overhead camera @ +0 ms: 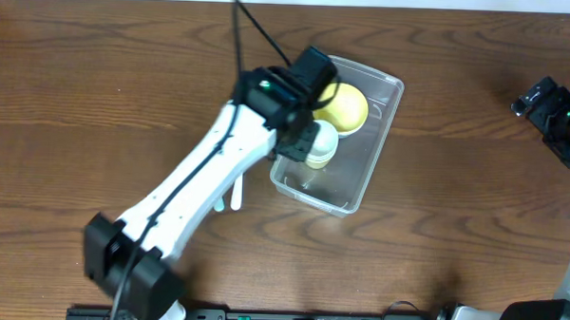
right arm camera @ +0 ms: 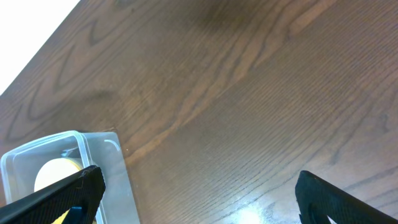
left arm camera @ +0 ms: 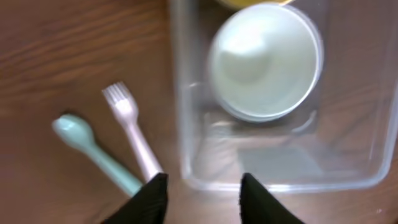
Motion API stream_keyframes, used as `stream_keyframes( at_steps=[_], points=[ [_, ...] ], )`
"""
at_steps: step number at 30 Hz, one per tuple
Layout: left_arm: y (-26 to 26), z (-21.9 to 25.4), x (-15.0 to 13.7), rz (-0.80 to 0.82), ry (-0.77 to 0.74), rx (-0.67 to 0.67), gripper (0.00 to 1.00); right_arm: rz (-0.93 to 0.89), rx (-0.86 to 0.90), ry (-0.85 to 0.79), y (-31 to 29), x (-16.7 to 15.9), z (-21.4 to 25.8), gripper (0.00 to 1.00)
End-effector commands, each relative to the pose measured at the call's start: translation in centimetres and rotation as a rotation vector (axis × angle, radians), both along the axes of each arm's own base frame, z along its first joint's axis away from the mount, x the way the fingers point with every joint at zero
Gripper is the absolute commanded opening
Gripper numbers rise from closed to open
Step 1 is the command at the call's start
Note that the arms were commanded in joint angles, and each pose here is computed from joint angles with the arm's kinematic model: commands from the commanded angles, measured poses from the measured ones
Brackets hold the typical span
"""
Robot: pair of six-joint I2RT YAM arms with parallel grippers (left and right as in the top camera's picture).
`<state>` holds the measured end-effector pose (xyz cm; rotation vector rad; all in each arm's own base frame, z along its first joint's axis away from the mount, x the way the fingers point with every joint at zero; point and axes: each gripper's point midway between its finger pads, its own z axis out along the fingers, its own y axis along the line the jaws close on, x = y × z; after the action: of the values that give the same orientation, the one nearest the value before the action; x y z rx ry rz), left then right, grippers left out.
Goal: Pack container
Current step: 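Grasp the white cup with the left gripper and stack it on the cups, then grasp the mint-green spoon with the left gripper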
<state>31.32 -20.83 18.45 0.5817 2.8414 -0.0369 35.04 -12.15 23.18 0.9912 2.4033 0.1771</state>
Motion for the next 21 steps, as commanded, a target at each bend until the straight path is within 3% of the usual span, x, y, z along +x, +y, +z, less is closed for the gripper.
stream_keyframes(
  at_steps=[1, 6, 10, 16, 21],
  points=[
    [4.6, 1.7, 1.4, 0.138, -0.062, 0.093, 0.43, -0.003, -0.005, -0.007, -0.2, -0.1, 0.3, 0.99],
    [10.4, -0.5, 2.0, 0.356, 0.019, 0.122, 0.43, -0.003, -0.005, -0.008, -0.2, -0.1, 0.3, 0.99],
    [12.7, -4.6, 1.6, 0.459, 0.123, 0.057, 0.43, -0.004, -0.005, -0.007, -0.2, -0.1, 0.3, 0.99],
    [14.7, -11.6, -0.6, 0.544, 0.244, -0.008, 0.45, -0.003, -0.005, -0.008, -0.2, -0.1, 0.3, 0.99],
    [14.3, -14.9, -1.4, 0.549, 0.256, -0.065, 0.54, -0.003, -0.005, -0.008, -0.2, -0.1, 0.3, 0.99]
  ],
)
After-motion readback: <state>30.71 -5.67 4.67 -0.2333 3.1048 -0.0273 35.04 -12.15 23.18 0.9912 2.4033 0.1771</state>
